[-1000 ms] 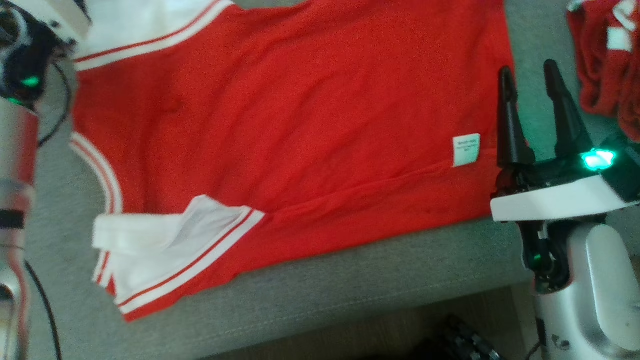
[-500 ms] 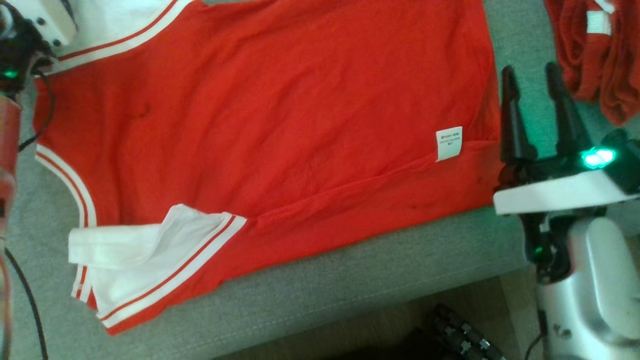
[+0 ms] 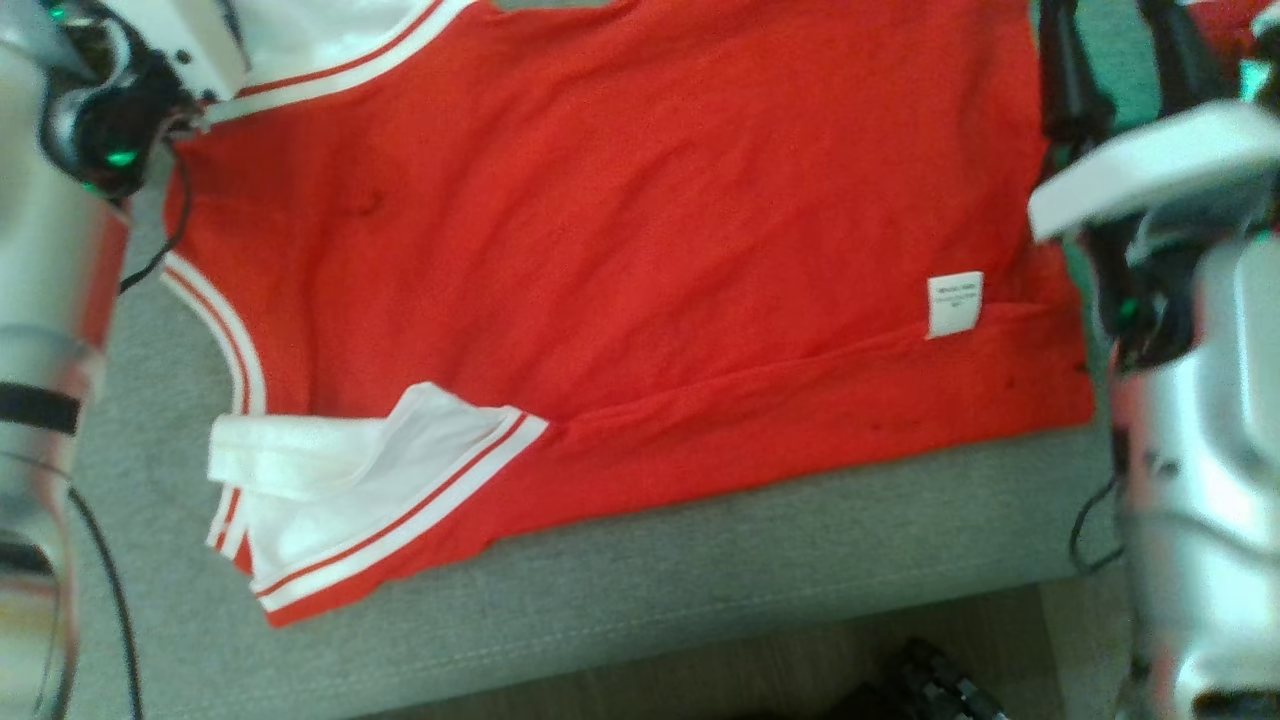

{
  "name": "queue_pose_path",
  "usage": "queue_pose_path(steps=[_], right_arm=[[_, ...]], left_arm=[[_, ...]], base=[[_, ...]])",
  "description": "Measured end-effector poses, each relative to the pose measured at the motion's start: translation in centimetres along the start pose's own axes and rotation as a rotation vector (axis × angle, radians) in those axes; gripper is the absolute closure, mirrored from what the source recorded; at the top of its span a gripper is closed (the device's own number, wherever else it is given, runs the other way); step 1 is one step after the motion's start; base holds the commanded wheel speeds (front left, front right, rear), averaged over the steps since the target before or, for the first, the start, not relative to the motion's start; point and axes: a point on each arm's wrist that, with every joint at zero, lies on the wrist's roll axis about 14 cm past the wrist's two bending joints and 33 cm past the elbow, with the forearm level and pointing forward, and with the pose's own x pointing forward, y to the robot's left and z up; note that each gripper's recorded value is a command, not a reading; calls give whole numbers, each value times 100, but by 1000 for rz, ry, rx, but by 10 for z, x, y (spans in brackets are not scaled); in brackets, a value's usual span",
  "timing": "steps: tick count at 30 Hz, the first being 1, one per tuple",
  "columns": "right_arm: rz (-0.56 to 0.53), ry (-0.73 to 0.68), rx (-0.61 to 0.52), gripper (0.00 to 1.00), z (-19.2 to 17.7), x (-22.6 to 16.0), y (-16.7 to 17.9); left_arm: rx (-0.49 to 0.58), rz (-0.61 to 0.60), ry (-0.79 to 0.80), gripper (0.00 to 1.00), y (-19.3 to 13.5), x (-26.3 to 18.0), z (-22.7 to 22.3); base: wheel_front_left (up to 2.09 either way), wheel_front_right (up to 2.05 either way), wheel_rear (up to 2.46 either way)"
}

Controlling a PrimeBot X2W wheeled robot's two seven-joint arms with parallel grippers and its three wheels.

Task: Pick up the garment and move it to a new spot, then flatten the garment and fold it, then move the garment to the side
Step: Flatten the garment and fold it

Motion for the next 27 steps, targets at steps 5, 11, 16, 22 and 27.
queue_pose_path(steps=[5, 11, 16, 22, 27], right_arm=[[-5, 166, -14, 0, -20, 34, -7], [3, 356, -27, 0, -53, 47, -3], [10, 426, -17, 100, -58, 54, 2], [14, 351, 0, 100, -42, 59, 4], [27, 236, 39, 100, -14, 62, 9]], left_arm=[[-4, -6, -49, 100, -3, -5, 10], [-4, -2, -62, 100, 1, -11, 8], [-4, -1, -87, 100, 2, -17, 11], [5, -8, -192, 100, 0, -25, 36], [15, -11, -278, 100, -1, -35, 58]], base=[[0, 0, 0], [0, 0, 0], [0, 0, 0], [0, 0, 0], [0, 0, 0]])
